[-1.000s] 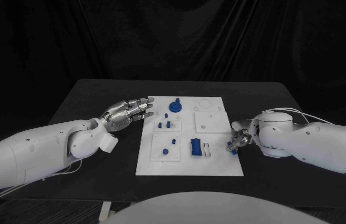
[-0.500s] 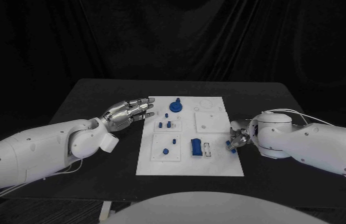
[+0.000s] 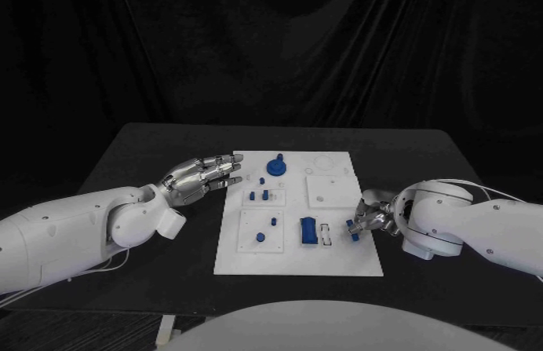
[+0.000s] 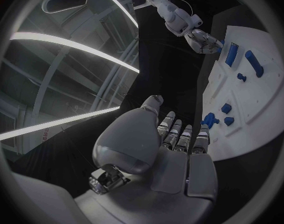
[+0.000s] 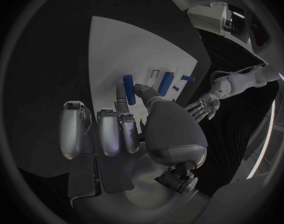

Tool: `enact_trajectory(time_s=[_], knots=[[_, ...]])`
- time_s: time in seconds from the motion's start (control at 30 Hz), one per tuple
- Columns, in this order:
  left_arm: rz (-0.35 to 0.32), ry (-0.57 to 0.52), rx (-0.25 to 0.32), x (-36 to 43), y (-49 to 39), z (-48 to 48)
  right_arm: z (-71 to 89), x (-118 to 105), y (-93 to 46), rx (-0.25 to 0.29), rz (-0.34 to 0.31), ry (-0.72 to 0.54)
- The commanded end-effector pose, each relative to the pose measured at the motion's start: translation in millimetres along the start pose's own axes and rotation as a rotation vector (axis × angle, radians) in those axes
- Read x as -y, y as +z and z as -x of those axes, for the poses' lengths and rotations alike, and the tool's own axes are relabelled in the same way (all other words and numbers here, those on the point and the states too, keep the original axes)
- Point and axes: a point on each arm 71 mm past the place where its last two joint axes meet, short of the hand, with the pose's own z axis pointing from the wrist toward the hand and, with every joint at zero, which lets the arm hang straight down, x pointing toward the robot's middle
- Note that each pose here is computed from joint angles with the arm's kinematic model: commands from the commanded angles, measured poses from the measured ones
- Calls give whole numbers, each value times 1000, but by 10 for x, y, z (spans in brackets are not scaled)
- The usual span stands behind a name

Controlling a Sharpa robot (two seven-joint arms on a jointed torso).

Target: Assemble the parts on the task board

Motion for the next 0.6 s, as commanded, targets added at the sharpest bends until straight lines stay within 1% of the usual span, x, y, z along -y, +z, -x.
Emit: enact_trajectory(time_s=[0.03,0.13,0.23,0.37,0.6], knots=[[-4,-11,-18,-3,12,-24,11,-40,-36,-27,7,237],[-3,-12,-19,-5,17,-27,-3,-78,-45,-67,4,318],[-2,-12,-21,-8,24,-33,-23,-128,-29,-100,4,359],[-1,-14,-26,-12,37,-48,-60,-178,2,-131,4,376],[0,-14,-28,-14,44,-52,-116,-207,68,-161,-4,380]])
